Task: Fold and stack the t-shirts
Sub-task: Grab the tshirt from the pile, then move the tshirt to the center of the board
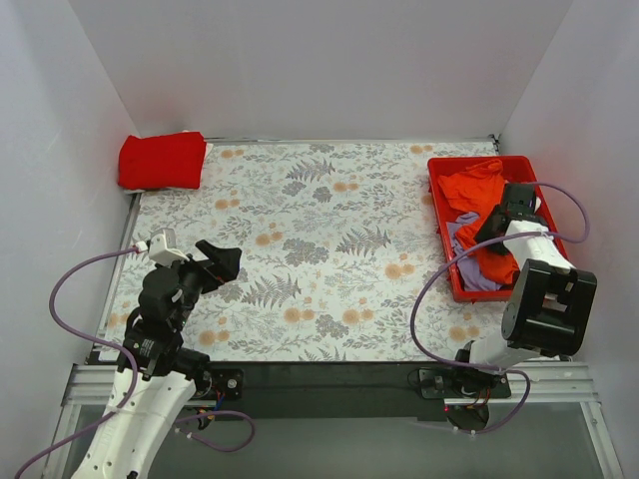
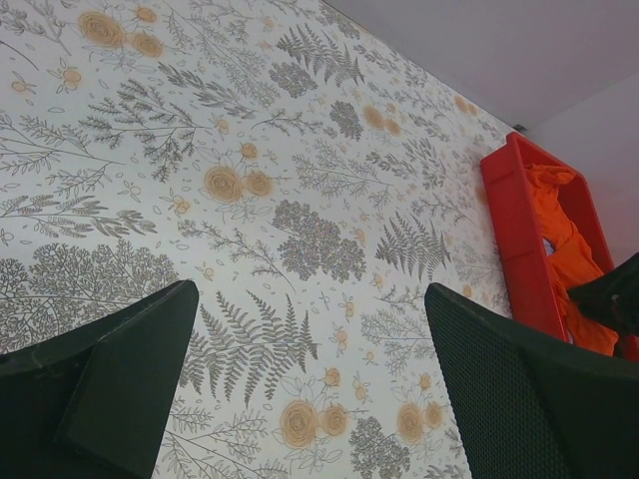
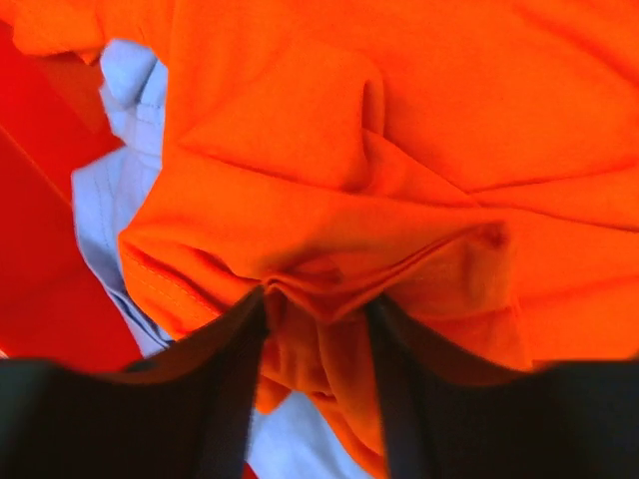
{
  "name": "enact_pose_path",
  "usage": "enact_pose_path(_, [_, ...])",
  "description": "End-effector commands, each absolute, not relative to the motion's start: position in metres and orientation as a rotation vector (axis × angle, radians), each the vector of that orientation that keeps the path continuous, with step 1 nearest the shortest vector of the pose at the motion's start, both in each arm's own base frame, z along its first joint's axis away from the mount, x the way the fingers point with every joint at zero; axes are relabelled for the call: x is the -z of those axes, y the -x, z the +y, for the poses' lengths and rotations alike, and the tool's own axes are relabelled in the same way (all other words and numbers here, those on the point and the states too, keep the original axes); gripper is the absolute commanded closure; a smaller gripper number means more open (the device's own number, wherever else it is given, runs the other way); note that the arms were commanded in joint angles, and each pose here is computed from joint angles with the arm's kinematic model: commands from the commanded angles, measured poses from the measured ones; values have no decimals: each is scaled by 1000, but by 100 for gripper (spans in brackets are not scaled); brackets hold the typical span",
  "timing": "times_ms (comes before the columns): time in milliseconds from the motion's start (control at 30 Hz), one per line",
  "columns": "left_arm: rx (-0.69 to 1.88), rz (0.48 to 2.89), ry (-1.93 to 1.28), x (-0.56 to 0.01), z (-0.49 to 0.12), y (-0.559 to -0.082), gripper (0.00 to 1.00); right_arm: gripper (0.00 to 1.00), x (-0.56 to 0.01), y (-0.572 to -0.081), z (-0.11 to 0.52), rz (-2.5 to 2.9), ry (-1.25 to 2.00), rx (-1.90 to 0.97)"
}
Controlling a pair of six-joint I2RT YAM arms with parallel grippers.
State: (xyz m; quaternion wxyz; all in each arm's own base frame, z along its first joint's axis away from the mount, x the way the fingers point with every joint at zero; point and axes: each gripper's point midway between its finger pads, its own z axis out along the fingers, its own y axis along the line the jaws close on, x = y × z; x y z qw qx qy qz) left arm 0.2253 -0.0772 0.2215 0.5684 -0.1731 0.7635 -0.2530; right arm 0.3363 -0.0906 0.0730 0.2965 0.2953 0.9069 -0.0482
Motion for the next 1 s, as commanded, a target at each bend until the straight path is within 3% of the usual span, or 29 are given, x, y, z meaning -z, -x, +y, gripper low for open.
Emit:
enact_pose_path(0, [590,1795,399,-218,-77,-225,3,60,-84,-358,-80,2346,-745,3])
enact_pose_path(33, [587,1794,401,-219,-77,-225,3,70,-87,-359,-78,2340,-735,-8])
enact_pose_path(67, [589,1792,403,-219,-77,-225,3,88,-92,-360,-76,2333,-716,-26])
enact_pose_path(133, [586,1795,404,-218,-77,-225,3,97,-112,-360,-74,2299,-687,-38])
enact_pose_path(333, [590,1801,401,-217,-78,-225,3,99,-204,-362,-70,2141,-576,-51])
enact_pose_path(533, [589,1815,399,-214,-79,-226,4,99,-282,-372,-16,2049,-272,-276])
enact_pose_path(767, [576,1832,406,-211,-79,-228,4,99,-358,-385,122,1943,149,-487])
enact_pose_path(967, [564,1842,418,-208,-77,-229,4,99,-436,-346,266,1724,493,-703])
